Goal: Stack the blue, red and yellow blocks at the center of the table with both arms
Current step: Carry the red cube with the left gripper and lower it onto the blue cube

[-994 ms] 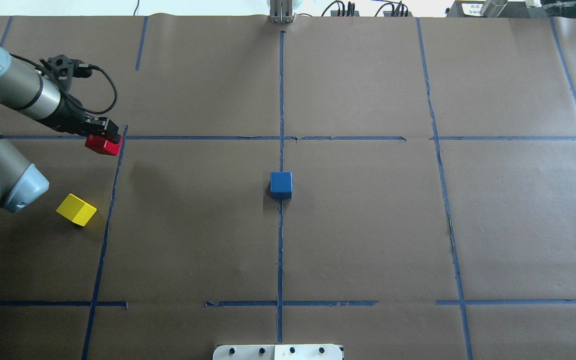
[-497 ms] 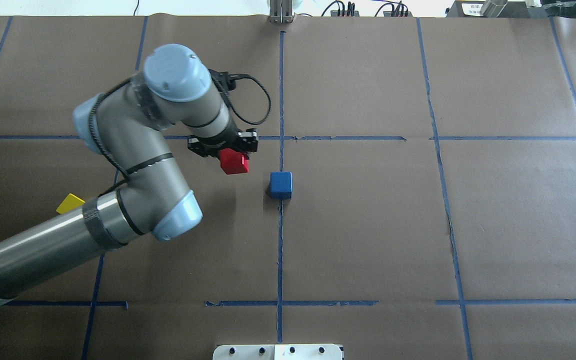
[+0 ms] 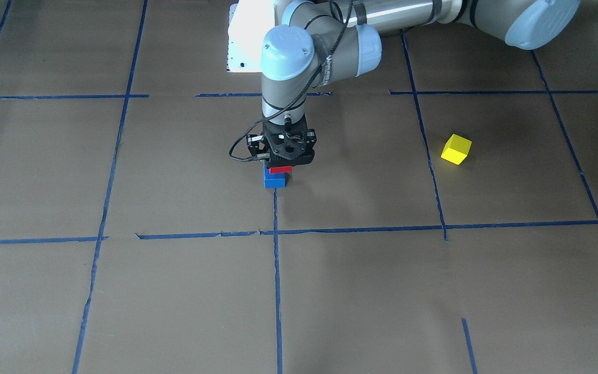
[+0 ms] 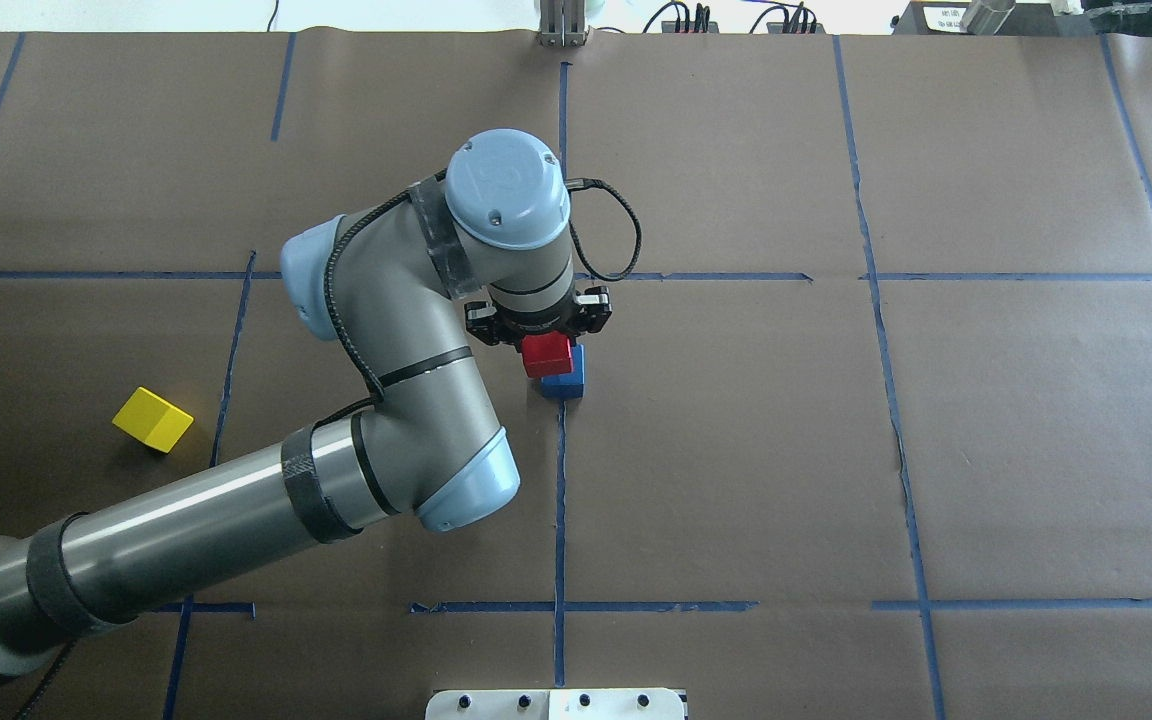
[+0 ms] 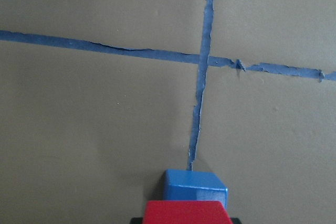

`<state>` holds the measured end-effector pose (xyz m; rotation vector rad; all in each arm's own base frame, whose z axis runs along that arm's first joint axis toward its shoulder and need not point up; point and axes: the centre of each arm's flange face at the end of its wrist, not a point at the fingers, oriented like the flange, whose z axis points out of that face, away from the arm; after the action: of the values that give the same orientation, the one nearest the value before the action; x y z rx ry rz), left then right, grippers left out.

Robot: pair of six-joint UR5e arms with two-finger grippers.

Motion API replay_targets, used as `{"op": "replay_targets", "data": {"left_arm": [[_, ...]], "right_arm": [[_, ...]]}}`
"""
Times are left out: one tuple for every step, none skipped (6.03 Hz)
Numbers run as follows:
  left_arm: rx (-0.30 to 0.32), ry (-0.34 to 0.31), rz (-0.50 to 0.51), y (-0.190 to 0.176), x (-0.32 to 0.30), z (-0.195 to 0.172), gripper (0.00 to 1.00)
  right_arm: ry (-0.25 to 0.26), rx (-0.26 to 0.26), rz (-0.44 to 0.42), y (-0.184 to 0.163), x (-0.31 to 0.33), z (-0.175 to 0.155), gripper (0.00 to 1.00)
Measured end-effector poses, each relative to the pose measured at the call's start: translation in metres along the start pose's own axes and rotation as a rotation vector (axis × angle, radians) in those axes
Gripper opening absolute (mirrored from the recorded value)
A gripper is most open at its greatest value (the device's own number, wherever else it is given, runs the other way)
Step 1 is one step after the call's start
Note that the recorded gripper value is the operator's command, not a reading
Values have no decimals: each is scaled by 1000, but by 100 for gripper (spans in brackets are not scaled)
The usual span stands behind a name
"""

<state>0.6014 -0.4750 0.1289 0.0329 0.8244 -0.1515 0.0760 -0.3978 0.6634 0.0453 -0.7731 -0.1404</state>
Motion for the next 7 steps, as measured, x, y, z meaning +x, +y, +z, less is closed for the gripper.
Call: {"op": "replay_targets", "data": {"left_arm": [[1, -6, -1, -1, 2, 4, 10], [-1, -9, 1, 1, 2, 7, 10], [-5, -11, 5, 4, 3, 10, 11], [-10, -13, 10, 8, 4, 13, 12], [-14, -14, 14, 11, 4, 15, 14], [-15, -15, 16, 12, 4, 16, 15], [-16, -15, 18, 12, 4, 16, 15]], "right_arm": [[0, 0, 0, 0, 0, 0, 100], [1, 0, -1, 0, 0, 0, 100], [1, 0, -1, 0, 0, 0, 100], [1, 1, -1, 0, 0, 0, 100], [1, 1, -1, 0, 0, 0, 100], [1, 1, -1, 0, 0, 0, 100], [1, 1, -1, 0, 0, 0, 100]]}}
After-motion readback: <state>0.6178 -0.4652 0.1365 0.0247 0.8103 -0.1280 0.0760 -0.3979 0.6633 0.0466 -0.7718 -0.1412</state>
